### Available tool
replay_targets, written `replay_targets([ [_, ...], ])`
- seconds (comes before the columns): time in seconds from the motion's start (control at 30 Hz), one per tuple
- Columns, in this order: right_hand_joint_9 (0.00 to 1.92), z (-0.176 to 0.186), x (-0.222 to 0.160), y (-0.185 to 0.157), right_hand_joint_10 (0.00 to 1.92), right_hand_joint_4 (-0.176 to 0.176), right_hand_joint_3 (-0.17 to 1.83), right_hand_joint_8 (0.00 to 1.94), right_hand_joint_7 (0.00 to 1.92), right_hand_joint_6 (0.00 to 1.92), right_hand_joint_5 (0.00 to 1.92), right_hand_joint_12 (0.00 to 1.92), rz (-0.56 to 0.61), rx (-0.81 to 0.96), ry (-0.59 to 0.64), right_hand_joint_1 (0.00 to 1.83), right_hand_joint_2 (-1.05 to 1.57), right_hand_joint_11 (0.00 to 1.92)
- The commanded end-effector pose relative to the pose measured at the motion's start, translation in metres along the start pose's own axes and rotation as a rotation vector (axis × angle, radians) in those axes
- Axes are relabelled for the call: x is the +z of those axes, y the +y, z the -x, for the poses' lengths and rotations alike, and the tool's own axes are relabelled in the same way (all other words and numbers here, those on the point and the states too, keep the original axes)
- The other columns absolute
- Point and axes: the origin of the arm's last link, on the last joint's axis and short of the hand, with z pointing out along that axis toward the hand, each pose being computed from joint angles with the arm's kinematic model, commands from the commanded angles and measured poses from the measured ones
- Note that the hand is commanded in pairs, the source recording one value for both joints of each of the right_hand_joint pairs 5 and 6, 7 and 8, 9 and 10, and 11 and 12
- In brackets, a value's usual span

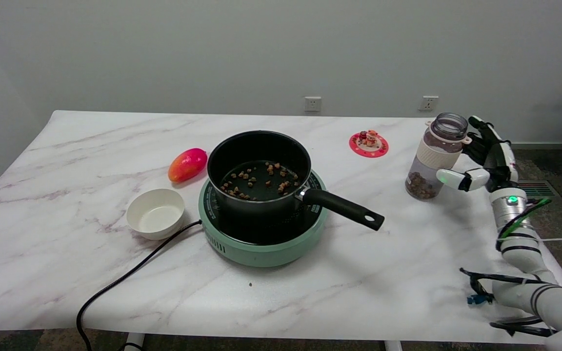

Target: Place the bottle onto the table.

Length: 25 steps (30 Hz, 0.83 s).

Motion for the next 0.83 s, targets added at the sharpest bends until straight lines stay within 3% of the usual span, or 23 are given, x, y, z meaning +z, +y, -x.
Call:
replay_targets([
  [0.03, 0.67, -0.107, -0.023, -0.004, 0.67, 0.000, 1.03, 0.77, 0.77, 0.31, 0.31, 0.71, 0.075, -0.220, 0.053, 1.45, -0.29, 0.71],
  [0.2, 0.73, -0.142, -0.036, -0.010, 0.73, 0.000, 0.97, 0.85, 0.85, 0.33, 0.33, 0.80, 0.075, -0.236, 0.153, 1.46, -0.19, 0.80],
  [0.3, 0.74, -0.161, -0.036, -0.019, 0.74, 0.000, 0.98, 0.86, 0.86, 0.32, 0.32, 0.83, 0.068, -0.280, 0.148, 1.46, -0.17, 0.83],
  [0.47, 0.69, -0.170, -0.032, -0.029, 0.69, 0.000, 1.04, 0.85, 0.85, 0.30, 0.30, 0.83, 0.071, -0.322, 0.057, 1.46, -0.22, 0.83],
  [0.6, 0.68, -0.181, -0.033, -0.033, 0.68, 0.000, 1.03, 0.86, 0.86, 0.30, 0.30, 0.81, 0.062, -0.333, 0.101, 1.46, -0.19, 0.81],
  [0.83, 0.83, -0.195, -0.035, -0.039, 0.83, 0.000, 0.90, 0.91, 0.91, 0.35, 0.35, 0.83, 0.040, -0.337, 0.193, 1.44, -0.02, 0.83],
])
